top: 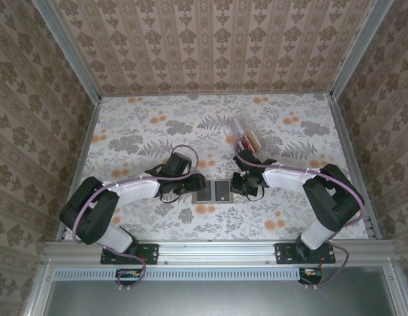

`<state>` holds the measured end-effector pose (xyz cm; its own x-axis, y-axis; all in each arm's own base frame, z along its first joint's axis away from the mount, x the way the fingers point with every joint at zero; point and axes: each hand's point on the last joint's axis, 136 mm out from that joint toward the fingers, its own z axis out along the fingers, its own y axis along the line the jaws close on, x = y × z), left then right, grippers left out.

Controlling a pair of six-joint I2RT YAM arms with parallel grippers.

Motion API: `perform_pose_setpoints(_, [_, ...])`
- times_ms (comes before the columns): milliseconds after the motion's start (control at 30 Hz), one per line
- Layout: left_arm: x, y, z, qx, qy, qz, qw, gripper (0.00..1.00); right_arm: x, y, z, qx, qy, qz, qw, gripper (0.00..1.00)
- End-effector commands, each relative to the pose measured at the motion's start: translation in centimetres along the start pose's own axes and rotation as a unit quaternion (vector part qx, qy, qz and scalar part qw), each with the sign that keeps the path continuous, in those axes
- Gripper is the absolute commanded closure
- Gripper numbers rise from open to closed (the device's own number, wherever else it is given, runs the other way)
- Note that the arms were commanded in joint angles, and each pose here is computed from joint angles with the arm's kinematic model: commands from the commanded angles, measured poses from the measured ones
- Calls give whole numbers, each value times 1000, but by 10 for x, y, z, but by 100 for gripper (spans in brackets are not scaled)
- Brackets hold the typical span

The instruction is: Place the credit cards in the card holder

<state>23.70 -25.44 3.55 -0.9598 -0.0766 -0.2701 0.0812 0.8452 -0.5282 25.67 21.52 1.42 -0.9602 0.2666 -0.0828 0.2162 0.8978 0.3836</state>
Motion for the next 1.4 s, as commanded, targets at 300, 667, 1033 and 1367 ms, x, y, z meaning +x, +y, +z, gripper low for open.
perform_pose_setpoints(300, [-1,-25,3,44,9,-1,999,37,10,-15,13,27,16,5,999,87])
perform_pose_setpoints(667, [-14,-55,-20,111,-24,-10,994,47,9,-14,12,24,14,5,1000,87])
perform_pose_setpoints(1033, [-16,-87,-23,175,-13,2,984,48,5,-7,10,15,10,5,1000,87])
perform_pose_setpoints(1367, [-9,-120,-2,199,15,19,980,46,-3,3,-9,-3,-11,2,1000,87])
